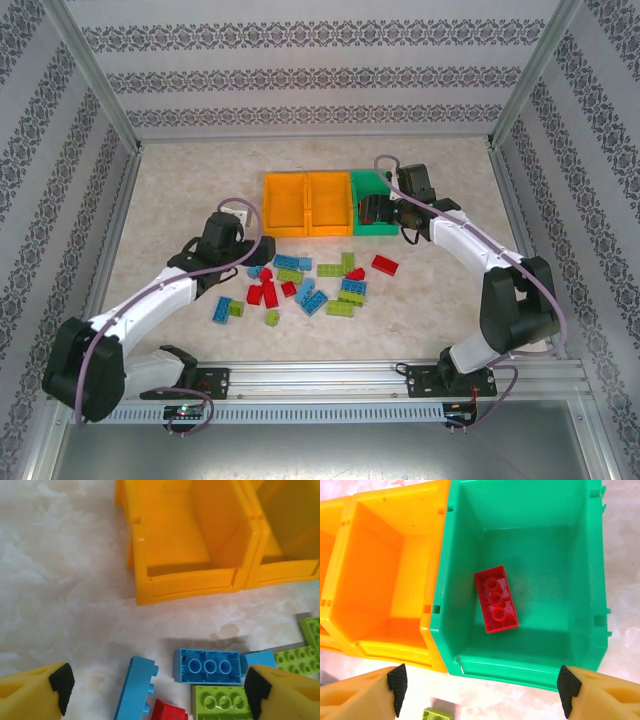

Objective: Sort the legos into containers by color

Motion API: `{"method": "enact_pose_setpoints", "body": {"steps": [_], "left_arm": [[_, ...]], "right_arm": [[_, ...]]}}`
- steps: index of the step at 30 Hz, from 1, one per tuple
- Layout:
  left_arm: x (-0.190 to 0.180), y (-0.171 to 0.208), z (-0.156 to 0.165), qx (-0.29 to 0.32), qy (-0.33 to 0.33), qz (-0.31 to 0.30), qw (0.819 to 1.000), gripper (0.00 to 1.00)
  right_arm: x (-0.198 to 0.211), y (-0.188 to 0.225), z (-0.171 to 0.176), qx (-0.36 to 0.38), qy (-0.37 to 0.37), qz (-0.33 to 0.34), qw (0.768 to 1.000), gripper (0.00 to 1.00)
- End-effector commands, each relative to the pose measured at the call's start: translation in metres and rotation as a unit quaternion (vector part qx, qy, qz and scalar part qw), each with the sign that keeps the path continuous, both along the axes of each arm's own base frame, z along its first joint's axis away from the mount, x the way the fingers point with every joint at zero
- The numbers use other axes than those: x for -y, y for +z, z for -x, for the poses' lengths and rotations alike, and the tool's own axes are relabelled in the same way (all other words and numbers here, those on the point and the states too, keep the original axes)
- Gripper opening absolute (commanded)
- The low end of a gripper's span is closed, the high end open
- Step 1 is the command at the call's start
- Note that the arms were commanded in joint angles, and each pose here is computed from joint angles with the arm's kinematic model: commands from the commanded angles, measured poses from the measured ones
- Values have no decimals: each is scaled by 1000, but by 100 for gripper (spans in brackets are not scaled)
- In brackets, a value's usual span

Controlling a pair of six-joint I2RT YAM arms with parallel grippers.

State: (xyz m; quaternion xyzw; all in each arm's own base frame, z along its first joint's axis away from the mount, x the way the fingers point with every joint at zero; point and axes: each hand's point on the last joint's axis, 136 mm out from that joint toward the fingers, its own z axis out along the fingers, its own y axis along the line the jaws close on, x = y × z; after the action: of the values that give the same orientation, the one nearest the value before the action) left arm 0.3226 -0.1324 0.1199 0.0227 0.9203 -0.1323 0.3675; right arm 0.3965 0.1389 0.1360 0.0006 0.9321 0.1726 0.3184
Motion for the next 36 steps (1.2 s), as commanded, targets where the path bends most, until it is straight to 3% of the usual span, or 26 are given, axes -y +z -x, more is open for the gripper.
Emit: {"method": "enact_pose_setpoints", "body": {"steps": [1,8,15,30,36], "left_arm": [[-5,-25,14,-55,-4,-36,998,83],[-2,-46,22,-99,-21,-44,994,78],[-1,-71,22,-149,-19,-58,987,66],[0,-89,12,-178,-13,-59,982,45],[-1,-88,10,-174,-8,-55,983,32]], "right_arm": [[7,-6,6,-1,0,9,1000,82],[8,-13,9,-11,4,11,1000,82],[9,-18,9,-17,4,12,1000,83],[16,-20,13,-17,3,26,1000,83],[16,-21,13,-20,3,26,999,84]]}}
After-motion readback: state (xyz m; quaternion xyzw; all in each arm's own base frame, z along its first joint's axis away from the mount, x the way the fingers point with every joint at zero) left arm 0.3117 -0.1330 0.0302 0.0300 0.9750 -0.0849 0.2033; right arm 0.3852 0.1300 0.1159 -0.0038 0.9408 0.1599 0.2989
